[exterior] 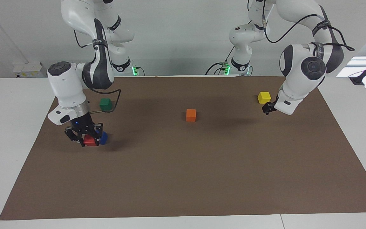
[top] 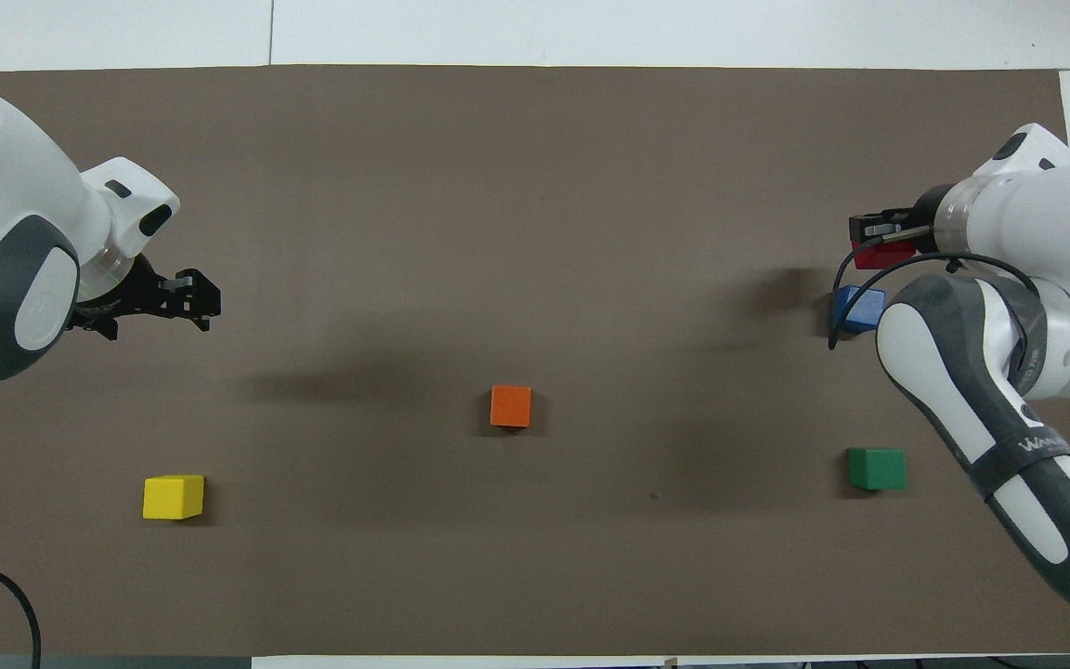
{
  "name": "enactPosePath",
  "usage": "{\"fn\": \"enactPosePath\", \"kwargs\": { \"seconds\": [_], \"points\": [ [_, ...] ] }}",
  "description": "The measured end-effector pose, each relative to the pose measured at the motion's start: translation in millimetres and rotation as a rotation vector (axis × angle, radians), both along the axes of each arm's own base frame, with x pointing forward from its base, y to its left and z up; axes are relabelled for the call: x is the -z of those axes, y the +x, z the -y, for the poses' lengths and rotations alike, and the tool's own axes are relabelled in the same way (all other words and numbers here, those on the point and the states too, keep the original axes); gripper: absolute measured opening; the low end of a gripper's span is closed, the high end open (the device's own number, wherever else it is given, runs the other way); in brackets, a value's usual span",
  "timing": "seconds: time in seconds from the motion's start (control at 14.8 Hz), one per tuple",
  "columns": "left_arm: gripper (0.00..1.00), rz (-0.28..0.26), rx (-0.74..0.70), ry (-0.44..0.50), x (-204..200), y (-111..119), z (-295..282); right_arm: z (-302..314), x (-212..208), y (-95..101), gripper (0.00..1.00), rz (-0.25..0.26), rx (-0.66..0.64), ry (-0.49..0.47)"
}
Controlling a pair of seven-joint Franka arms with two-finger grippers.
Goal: Transfer red block to right arm and stack on blue block
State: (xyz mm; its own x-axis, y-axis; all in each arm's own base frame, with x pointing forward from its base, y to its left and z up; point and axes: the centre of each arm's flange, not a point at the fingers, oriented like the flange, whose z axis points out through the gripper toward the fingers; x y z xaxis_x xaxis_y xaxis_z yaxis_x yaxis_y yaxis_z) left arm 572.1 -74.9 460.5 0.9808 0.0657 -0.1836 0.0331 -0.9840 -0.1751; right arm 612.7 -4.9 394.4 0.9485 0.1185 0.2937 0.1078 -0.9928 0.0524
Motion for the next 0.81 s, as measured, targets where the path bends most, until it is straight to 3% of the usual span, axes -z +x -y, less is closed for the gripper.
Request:
{"fn": "enactPosePath", "kwargs": {
  "seconds": [0.34,0.47,0.61,0.81],
  "points": [
    [1.0,0.086,0.031,-0.051,-53,-29,-20,-10,17,-18.7,0.56,-0.002,0.009,-0.017],
    [1.0,0.148,0.069,-0.092,-58,-35,-38,-10,19,-23.9,0.56,0.009,0.034,-0.04],
    [1.0,0.157,0.086,-0.105,-57,-30,-37,-10,25,-32.2,0.56,0.047,0.054,-0.053],
    [1.0,0.141,0.076,-0.15,-64,-4,-32,-12,37,-49.2,0.56,0.076,0.059,-0.04]
  ]
}}
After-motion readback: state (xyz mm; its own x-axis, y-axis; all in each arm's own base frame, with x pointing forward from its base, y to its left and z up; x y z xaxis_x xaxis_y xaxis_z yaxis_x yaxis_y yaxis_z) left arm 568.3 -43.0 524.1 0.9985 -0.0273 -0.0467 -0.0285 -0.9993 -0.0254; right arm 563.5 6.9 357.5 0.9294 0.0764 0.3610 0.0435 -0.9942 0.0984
